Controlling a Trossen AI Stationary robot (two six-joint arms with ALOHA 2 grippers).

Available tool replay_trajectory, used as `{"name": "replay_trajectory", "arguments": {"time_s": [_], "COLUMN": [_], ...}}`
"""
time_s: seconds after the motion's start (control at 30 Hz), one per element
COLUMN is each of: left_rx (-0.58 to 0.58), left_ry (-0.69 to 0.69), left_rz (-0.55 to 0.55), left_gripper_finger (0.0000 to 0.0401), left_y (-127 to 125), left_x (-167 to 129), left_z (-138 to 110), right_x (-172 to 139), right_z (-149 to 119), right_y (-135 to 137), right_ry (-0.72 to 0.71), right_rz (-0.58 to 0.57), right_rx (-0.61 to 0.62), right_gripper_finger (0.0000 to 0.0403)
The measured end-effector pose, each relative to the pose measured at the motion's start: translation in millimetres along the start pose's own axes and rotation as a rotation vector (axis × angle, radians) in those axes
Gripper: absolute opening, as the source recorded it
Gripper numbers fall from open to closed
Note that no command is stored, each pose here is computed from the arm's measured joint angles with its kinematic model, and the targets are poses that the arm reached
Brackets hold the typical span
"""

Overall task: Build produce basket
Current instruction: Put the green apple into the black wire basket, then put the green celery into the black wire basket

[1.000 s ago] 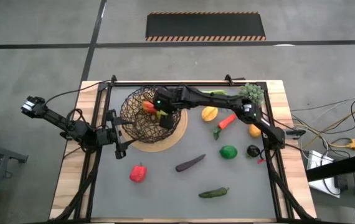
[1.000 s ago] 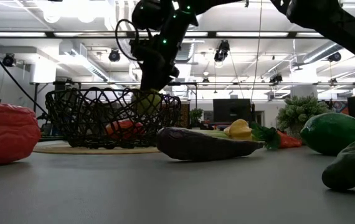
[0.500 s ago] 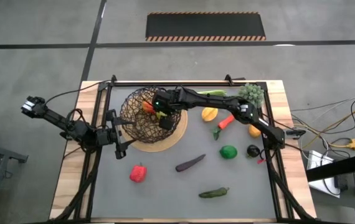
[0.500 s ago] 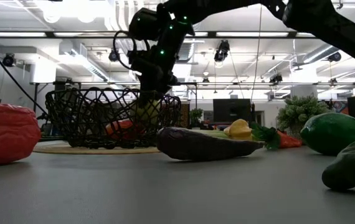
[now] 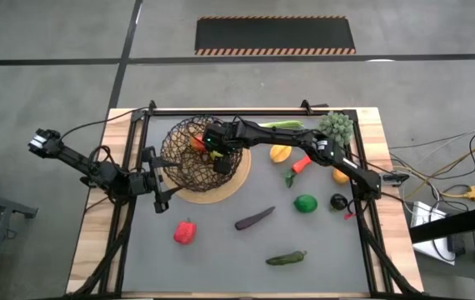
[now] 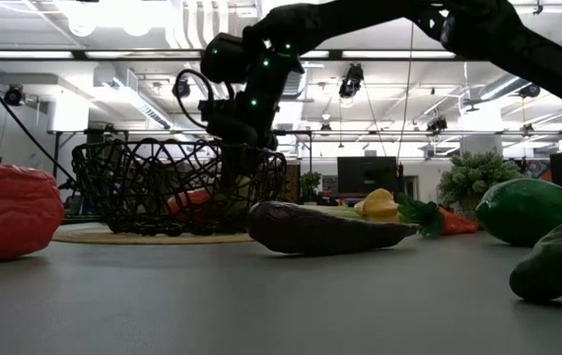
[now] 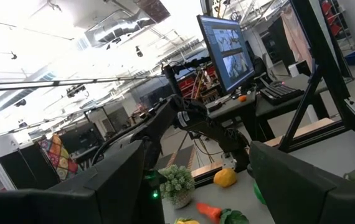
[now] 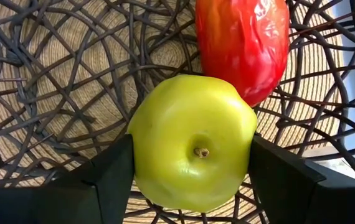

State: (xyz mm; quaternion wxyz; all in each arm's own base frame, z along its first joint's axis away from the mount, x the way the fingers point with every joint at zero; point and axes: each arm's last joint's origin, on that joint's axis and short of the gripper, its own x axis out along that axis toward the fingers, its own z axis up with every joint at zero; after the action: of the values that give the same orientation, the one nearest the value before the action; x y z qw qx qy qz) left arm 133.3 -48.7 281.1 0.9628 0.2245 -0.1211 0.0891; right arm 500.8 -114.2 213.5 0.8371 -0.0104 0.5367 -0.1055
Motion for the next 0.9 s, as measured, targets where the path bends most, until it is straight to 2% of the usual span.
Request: {"name": "replay_trajectory", "arguments": {"time_s": [0.2, 0.6, 0.9], "left_rx": [0.0, 0.019, 0.023], "left_ry": [0.0, 0.002, 0.003], "left_rz": [0.0, -0.001, -0.002], "left_gripper_finger": [0.0272, 0.0272, 0.0272], "left_y": [0.1, -0.5, -0.7], "left_x": [0.0, 0.5, 0.9], "left_z": [0.0, -0.2, -0.1], "right_x": [0.2, 0.1, -21.2], "right_z": [-0.1, -0.2, 4.0], "right_y": [0.0, -0.1, -2.0], "right_ry": [0.001, 0.002, 0.007], "right_rz": [0.0, -0.006, -0.007], "right_rx": [-0.014, -0.013, -0.011], "right_gripper_finger": [0.0277, 0.0356, 0.0363]}}
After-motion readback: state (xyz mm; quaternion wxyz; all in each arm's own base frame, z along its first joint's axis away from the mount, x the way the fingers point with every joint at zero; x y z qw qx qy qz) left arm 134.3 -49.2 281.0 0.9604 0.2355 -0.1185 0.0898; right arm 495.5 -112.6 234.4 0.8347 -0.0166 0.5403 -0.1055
